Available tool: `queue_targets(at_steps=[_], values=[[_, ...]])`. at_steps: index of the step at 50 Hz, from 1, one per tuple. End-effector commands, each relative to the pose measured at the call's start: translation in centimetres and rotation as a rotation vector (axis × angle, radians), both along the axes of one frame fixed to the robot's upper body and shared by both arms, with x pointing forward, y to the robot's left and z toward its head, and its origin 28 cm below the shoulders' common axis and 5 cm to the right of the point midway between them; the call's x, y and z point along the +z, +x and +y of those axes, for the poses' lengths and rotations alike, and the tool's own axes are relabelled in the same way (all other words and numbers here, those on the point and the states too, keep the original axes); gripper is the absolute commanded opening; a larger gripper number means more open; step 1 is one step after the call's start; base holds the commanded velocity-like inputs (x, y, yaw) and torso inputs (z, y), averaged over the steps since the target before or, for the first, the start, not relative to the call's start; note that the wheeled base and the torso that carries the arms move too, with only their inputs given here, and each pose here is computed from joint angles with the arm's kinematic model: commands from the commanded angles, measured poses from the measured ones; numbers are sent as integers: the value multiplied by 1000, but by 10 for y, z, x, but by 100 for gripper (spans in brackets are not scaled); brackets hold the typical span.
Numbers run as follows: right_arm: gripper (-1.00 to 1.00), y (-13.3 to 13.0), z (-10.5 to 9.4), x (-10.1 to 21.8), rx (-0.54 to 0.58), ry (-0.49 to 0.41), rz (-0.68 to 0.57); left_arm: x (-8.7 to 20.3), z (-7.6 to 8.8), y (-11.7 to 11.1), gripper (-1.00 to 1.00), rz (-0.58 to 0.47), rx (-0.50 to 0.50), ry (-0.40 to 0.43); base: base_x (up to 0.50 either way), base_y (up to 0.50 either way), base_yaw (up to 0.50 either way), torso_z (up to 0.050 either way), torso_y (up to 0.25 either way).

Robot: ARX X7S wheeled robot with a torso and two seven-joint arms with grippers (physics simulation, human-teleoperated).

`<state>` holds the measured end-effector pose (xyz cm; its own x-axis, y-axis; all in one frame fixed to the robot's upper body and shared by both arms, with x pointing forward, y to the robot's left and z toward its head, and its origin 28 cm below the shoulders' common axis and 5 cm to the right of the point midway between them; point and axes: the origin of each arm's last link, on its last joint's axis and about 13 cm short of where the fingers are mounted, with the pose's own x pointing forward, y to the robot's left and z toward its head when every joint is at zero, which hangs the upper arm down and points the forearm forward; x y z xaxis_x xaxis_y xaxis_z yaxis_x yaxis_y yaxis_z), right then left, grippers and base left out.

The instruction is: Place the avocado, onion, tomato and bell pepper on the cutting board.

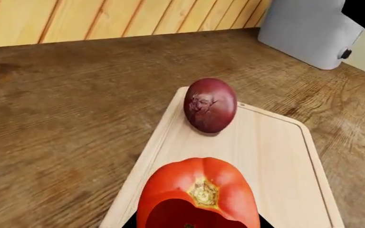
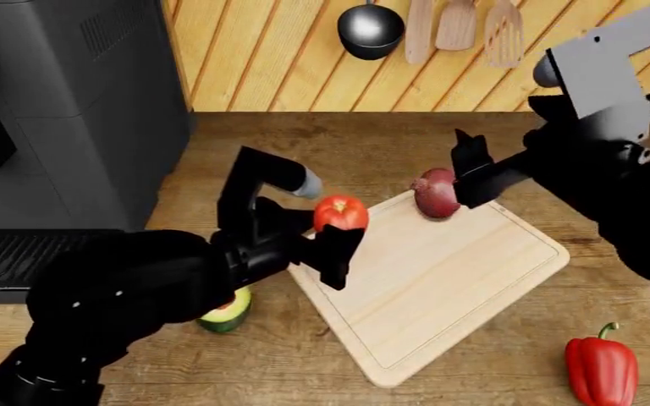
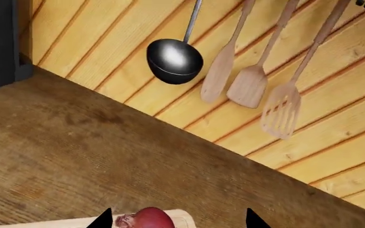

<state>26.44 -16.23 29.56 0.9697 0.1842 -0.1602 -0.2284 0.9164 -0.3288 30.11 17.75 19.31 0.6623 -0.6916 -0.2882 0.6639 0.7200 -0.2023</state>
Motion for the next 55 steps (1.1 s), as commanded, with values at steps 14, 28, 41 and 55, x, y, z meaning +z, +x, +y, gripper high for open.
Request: queue_targets(at_steps=[14,28,41,55], values=[[100,-63,-1,7,-108,20,-199,-13,-5,8,-100,53,-5,17,0,0,0,0,0],[100,-64,1,6,-84,30,-219,-16,-5,7,100,70,-6,30,0,0,0,0,0],[100,-62,2,5,-77,32,-217,0,-1,-5,100,46,-24,-15,0,0,0,0,0],[100,-69,6,12,-93,67,-154,22,9,-30,100,-4,-27,-60,0,0,0,0,0]])
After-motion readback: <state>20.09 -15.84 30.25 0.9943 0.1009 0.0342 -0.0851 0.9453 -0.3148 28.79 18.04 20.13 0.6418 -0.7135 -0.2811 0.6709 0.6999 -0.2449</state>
